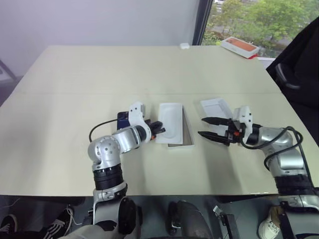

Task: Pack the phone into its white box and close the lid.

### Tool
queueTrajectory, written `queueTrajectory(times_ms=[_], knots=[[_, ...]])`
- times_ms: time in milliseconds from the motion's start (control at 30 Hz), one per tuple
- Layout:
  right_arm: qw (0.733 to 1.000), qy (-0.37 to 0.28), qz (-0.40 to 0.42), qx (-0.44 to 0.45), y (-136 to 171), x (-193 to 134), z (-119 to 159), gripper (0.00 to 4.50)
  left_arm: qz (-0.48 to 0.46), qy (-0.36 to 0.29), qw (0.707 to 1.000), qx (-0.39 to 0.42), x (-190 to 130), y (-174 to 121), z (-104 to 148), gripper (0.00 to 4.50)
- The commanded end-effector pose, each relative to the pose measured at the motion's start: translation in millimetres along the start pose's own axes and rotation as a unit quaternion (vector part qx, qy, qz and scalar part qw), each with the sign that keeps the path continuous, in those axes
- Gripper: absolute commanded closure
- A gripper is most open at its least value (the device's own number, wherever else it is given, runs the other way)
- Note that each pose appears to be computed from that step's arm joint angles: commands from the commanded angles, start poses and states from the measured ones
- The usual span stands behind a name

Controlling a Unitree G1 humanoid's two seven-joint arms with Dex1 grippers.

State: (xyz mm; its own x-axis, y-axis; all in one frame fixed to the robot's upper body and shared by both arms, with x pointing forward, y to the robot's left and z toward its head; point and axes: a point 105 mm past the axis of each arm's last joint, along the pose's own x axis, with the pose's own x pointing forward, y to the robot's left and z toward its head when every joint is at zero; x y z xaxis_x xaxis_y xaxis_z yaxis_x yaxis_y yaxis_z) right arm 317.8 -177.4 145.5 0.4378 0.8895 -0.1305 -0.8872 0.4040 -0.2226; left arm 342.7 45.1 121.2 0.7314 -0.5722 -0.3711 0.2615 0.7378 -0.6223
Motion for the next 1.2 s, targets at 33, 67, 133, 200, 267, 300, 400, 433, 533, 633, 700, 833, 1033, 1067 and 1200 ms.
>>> queueTrajectory(times_ms=[33,67,133,200,267,300,400,433,533,633,700,833,1033,1067,1200], knots=[[1.0,-0.011,-0.002,-0.023,-2,1,10,1.73,-0.023,0.009,1.0,0.009,5,-16,-5,4.5],[1.0,-0.011,-0.002,-0.024,-2,1,10,1.73,-0.023,0.009,1.0,0.009,5,-16,-5,4.5],[1.0,-0.011,-0.003,-0.024,-2,2,10,1.73,-0.022,0.01,1.0,0.019,4,-16,-4,4.5],[1.0,-0.011,-0.003,-0.025,-2,4,10,1.73,-0.05,0.003,0.999,0.007,4,-25,-1,4.5],[1.0,-0.011,-0.002,-0.026,-2,6,9,1.68,-0.052,-0.001,0.999,0.011,4,-29,2,3.49],[1.0,-0.012,-0.002,-0.027,-2,6,9,1.68,-0.046,-0.001,0.999,0.02,5,-28,2,3.04],[1.0,-0.013,-0.003,-0.028,-2,7,10,1.68,-0.044,-0.004,0.999,0.023,4,-27,3,2.1],[1.0,-0.013,-0.004,-0.028,-3,7,10,1.68,-0.04,-0.005,0.999,0.03,3,-26,4,2.1],[1.0,-0.012,-0.006,-0.028,-4,7,9,1.68,-0.052,-0.02,0.998,0.03,-3,-28,11,2.1],[1.0,-0.015,-0.006,-0.024,-3,9,9,1.68,-0.061,-0.037,0.997,0.04,-10,-30,23,2.1],[1.0,-0.021,-0.007,-0.017,-3,11,10,1.68,-0.073,-0.047,0.995,0.056,-16,-32,31,2.1],[0.999,-0.03,-0.012,0.004,-4,18,16,1.68,-0.098,-0.068,0.988,0.093,-34,-30,43,2.1],[0.999,-0.025,-0.045,0.0,2,50,27,2.54,-0.11,-0.126,0.961,0.219,-76,0,59,2.02],[0.998,-0.016,-0.056,-0.001,1,55,26,2.99,-0.104,-0.132,0.956,0.239,-82,8,60,2.02],[0.997,0.016,-0.075,-0.013,5,72,19,4.44,-0.13,-0.147,0.934,0.3,-105,29,57,2.02]])
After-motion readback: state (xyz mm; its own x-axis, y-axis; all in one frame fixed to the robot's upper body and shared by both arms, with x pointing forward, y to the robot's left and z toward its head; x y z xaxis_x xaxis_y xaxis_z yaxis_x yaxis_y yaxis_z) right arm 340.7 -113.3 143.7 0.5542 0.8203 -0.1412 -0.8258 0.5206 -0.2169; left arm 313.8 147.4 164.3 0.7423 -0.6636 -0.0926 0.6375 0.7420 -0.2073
